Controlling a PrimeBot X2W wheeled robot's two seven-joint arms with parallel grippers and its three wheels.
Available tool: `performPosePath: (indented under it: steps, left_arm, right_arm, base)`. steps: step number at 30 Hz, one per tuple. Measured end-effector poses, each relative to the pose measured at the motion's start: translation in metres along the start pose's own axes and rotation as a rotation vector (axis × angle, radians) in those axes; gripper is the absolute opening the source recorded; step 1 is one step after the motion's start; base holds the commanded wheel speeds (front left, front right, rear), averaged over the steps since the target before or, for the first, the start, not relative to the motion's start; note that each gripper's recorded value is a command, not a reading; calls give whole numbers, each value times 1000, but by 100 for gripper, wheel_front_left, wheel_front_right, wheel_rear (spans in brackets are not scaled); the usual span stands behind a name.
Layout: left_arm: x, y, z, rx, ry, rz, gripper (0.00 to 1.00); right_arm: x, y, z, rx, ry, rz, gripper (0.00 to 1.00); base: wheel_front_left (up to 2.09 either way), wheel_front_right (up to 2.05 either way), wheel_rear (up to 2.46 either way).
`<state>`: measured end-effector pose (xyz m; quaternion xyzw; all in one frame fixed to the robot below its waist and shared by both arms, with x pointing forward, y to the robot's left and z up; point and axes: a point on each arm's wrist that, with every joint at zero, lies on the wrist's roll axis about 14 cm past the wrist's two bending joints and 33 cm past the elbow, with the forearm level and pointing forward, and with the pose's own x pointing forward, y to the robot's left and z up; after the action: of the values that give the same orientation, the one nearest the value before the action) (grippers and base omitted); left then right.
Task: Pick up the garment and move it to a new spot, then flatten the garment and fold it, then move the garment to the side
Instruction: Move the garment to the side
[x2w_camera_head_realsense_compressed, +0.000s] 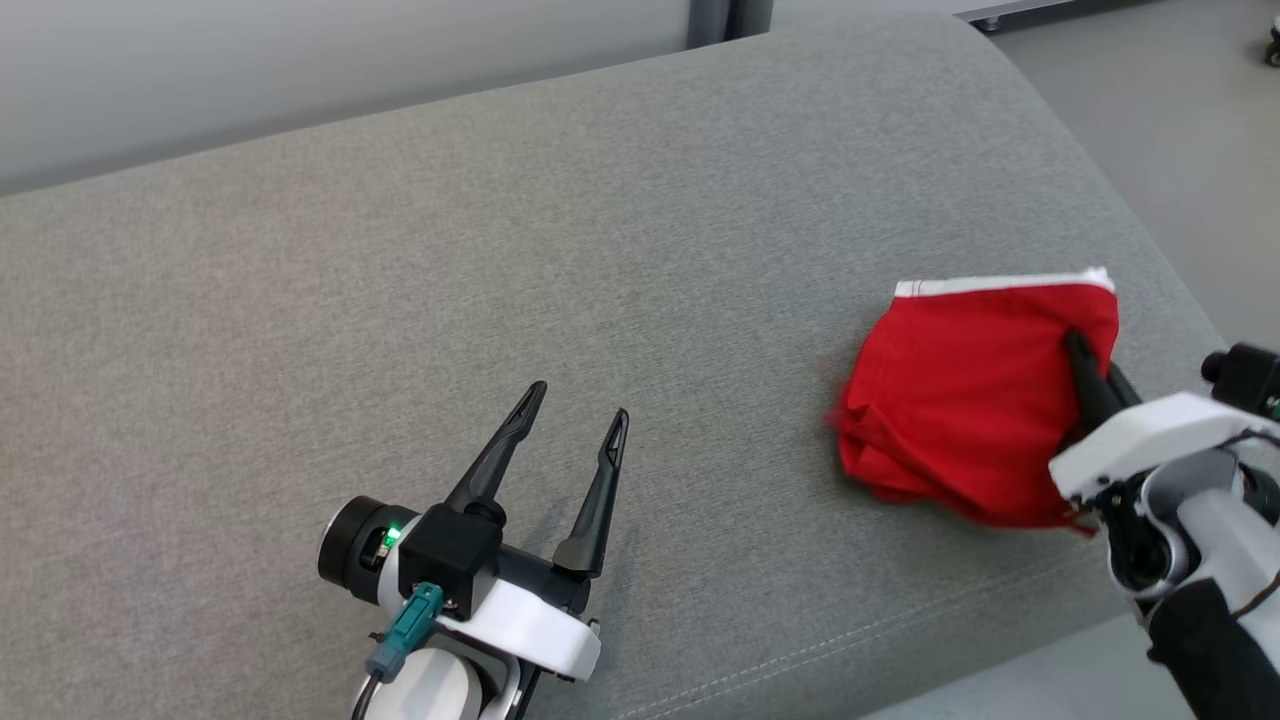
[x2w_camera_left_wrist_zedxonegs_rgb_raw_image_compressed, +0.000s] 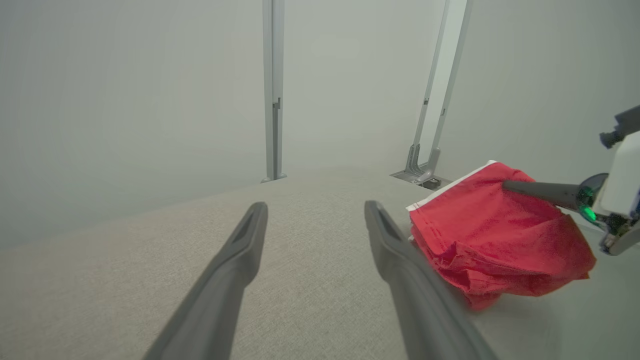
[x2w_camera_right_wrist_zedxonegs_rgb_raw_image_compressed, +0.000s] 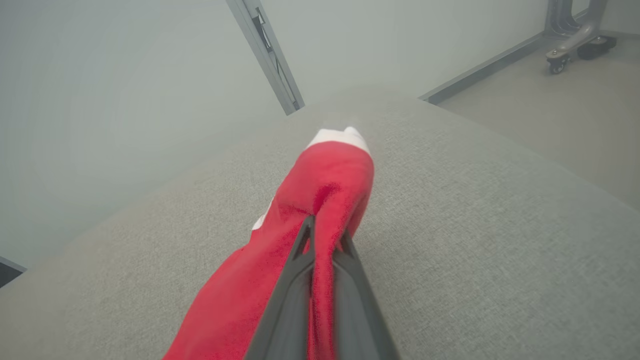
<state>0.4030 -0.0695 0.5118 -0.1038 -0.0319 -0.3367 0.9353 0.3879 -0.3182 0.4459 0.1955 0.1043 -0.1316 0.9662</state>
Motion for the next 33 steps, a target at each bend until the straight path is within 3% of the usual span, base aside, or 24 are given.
performPosePath:
  steps: [6, 13, 17, 26, 33]
  left_arm:
    - [-4, 13, -9, 0, 21, 33, 100]
    - [1, 39, -11, -14, 7, 74, 100]
    - [3, 58, -22, -15, 20, 100, 100]
    - [2, 98, -45, 10, 56, 158, 100]
    - [-6, 126, -78, -13, 123, 206, 100]
  right_arm:
    - [32, 27, 50, 103, -130, 59, 0]
    - [85, 43, 122, 31, -257, 89, 0]
    - [129, 55, 144, -18, -287, 74, 0]
    - [209, 103, 143, -33, -290, 112, 0]
    - [255, 89, 116, -26, -266, 51, 0]
  base:
    - [0, 0, 0]
    - [0, 0, 0]
    - [0, 0, 0]
    - [0, 0, 0]
    - [0, 0, 0]
